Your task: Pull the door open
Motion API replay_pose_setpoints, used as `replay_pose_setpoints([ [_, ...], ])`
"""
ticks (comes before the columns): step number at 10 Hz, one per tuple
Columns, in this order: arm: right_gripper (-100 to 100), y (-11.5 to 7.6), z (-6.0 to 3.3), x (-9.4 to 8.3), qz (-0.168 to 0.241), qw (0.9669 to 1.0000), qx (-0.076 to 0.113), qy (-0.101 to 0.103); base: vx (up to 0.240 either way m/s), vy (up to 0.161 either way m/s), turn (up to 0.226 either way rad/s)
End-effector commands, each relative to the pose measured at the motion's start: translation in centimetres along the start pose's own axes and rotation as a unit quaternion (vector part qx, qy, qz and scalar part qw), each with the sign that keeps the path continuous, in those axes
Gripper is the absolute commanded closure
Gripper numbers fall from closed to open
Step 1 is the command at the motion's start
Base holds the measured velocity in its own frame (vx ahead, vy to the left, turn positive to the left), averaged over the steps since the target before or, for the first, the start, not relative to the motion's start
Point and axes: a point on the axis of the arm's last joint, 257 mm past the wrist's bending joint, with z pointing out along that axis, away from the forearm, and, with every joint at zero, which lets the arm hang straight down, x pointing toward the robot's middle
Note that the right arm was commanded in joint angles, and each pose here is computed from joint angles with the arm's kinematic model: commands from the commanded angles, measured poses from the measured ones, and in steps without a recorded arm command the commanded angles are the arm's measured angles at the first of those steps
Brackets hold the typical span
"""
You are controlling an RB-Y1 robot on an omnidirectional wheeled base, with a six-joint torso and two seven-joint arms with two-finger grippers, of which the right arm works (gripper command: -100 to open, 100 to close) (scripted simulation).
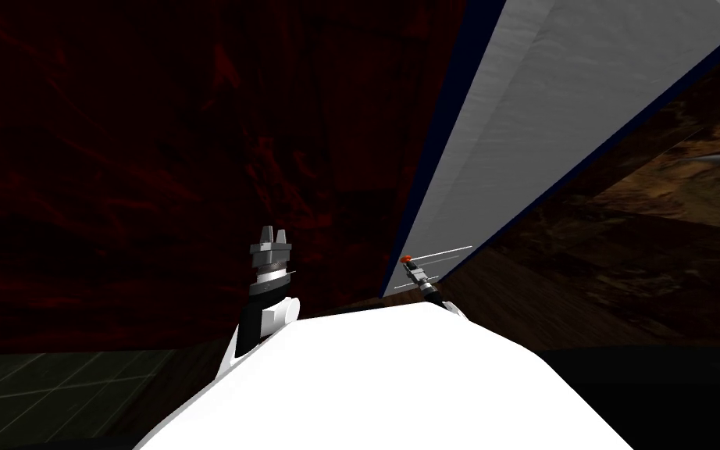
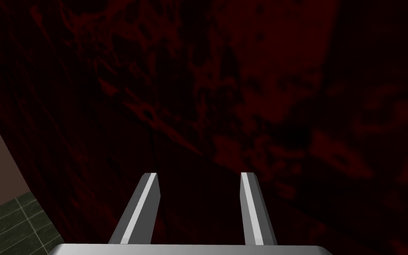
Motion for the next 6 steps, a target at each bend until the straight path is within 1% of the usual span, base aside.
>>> replay_pose_setpoints([
  [1, 100, -0.05, 0.09, -0.08, 0.019, 0.9998, 0.002, -0.002, -0.017, -0.011, 0.043],
  [3, 100, -0.08, 0.16, -0.14, 0.034, 0.9994, 0.004, -0.003, -0.027, -0.019, 0.037],
  [6, 100, -0.19, 0.37, -0.31, 0.077, 0.997, 0.009, -0.007, -0.036, -0.022, 0.051],
])
